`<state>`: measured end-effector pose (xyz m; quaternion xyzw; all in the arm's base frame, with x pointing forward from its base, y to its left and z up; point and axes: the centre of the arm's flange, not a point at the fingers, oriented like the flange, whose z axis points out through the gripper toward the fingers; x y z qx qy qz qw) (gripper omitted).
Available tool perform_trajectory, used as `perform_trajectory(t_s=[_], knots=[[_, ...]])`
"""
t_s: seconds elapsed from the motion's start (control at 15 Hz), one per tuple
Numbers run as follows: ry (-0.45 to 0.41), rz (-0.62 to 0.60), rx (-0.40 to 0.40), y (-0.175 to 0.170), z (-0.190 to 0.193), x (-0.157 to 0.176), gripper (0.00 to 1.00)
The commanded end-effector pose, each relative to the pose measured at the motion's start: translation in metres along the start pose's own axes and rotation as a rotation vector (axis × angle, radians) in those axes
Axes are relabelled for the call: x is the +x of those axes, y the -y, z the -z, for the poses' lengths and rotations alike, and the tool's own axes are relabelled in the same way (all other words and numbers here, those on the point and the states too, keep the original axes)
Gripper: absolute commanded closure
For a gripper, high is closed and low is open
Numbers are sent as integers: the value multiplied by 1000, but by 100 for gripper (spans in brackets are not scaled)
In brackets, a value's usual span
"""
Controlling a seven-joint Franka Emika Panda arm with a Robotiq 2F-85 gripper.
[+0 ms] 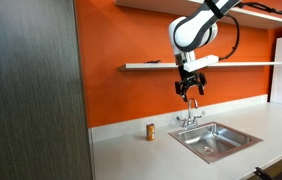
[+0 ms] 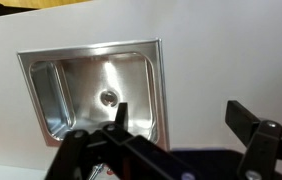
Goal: Place the snack bar onto the shelf
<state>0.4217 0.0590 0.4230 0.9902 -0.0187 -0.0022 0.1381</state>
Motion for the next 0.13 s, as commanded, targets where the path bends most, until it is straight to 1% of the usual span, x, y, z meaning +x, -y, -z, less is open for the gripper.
perform_trajectory(t_s=[0.0,0.07], knots=[[0,0,0,0,0,0,0],[0,0,0,0,0,0,0]])
